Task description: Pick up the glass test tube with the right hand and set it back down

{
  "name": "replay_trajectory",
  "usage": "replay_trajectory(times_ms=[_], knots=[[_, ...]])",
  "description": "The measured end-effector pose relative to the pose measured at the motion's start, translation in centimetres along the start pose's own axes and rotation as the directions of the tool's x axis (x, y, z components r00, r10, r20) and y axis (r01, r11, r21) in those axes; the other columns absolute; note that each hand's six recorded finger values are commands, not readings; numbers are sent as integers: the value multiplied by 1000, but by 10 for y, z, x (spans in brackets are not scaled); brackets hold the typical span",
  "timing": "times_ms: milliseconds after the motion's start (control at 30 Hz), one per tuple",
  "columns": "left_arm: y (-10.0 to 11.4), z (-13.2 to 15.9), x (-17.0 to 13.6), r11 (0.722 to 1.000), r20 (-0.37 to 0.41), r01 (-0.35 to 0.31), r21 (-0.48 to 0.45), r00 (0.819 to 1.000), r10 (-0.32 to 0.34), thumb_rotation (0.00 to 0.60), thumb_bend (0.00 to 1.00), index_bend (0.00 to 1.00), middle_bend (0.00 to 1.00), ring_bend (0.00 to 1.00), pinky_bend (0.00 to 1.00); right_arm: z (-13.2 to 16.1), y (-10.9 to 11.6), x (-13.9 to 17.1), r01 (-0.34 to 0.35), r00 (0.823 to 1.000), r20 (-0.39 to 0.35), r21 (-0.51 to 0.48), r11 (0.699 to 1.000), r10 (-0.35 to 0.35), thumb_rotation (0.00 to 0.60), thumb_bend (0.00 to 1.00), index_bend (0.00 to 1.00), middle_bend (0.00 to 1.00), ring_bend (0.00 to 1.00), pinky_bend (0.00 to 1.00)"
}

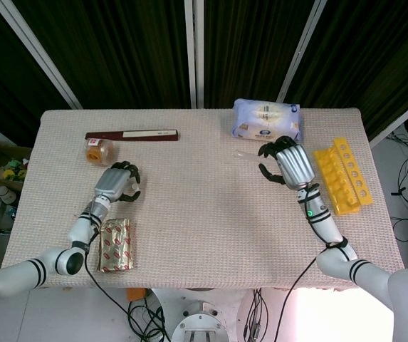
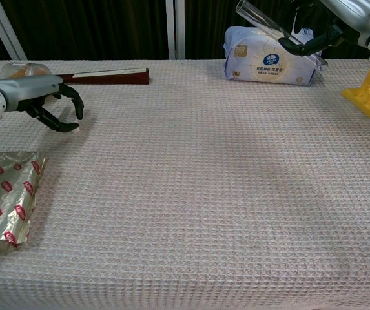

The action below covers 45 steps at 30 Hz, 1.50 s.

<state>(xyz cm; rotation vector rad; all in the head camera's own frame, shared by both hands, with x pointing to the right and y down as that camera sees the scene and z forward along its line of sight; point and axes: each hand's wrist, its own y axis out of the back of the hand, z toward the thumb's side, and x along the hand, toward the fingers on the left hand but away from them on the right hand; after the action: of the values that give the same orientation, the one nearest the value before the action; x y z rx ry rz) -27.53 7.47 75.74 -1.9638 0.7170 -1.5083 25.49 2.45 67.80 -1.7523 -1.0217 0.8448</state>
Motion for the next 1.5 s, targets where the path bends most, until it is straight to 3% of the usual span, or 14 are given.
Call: replay_trajectory(times_ms=[167, 333, 800, 1133, 1367, 1500], knots=[[1, -2, 0, 1000, -3, -6, 4, 1000, 6, 489, 362, 436, 208, 112, 141, -1, -1, 1, -2, 1000, 3, 0, 1000, 2, 600, 547, 739, 649, 462, 360], [0, -2, 0, 1000, -1, -10, 7, 1000, 10, 596, 361, 437, 208, 112, 142, -1, -3, 1, -8, 1000, 6, 0, 1000, 8, 600, 547, 740, 650, 462, 360], [-1, -2, 1, 1000, -5, 1, -24, 1000, -1, 600, 376, 458, 208, 112, 142, -4, -4, 1, -9, 1000, 15, 1, 1000, 9, 600, 546, 748, 651, 464, 360], [1, -3, 2, 999, -12, -22, -26, 1000, 22, 600, 460, 549, 242, 112, 155, -5, -6, 1, -17, 1000, 20, 1, 1000, 17, 600, 546, 754, 653, 464, 360], [13, -2, -5, 989, -9, -87, -121, 996, 87, 600, 481, 563, 266, 138, 168, -1, -16, 5, -62, 998, 16, -26, 998, 62, 600, 547, 777, 661, 474, 360], [29, 3, -18, 955, 7, -166, -244, 985, 173, 600, 481, 564, 281, 153, 184, 9, -31, 8, -111, 994, -1, -64, 992, 111, 600, 547, 789, 666, 480, 360]])
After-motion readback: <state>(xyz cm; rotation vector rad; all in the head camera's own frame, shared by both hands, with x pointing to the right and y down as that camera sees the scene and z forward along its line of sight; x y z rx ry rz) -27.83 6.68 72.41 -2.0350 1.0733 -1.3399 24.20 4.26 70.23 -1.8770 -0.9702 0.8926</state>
